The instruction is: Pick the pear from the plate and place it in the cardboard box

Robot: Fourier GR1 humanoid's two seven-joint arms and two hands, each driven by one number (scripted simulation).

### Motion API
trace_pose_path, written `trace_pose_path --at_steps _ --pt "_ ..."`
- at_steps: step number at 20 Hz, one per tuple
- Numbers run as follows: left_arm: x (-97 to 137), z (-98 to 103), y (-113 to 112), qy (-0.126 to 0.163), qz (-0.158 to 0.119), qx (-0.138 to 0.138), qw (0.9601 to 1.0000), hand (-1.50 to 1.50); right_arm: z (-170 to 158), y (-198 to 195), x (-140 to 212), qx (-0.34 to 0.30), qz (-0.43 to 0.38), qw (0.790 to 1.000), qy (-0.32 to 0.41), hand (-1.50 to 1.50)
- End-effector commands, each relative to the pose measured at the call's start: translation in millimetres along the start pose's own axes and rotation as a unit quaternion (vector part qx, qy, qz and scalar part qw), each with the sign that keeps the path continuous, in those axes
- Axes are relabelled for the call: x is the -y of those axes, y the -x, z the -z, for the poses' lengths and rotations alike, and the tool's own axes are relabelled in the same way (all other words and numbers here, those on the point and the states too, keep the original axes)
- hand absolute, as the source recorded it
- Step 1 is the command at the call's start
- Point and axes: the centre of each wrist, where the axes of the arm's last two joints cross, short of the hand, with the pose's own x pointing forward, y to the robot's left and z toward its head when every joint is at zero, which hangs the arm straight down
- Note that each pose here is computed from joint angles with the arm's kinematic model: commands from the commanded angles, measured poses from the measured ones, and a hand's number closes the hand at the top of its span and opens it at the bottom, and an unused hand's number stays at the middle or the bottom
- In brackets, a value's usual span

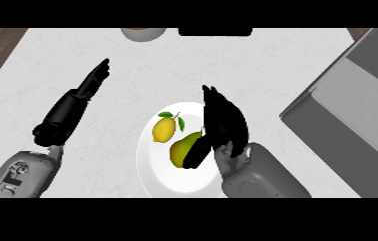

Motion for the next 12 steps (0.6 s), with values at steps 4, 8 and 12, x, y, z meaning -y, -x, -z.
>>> trace_pose_path --at_steps 4,8,12 --pt "4 3 -6 0.001 -0.002 0.005 1.0 0.0 10 -22 3 -0.117 -0.04 0.992 -0.003 -1.5" --pt "-1 -1 -6 -0.003 0.004 0.001 1.0 0.0 22 -21 -3 -0.139 -0.05 0.989 -0.016 -1.5" --pt "2 -2 -6 -0.007 0.0 0.002 1.0 0.0 18 -8 -23 -0.144 -0.058 0.987 -0.027 -1.5"
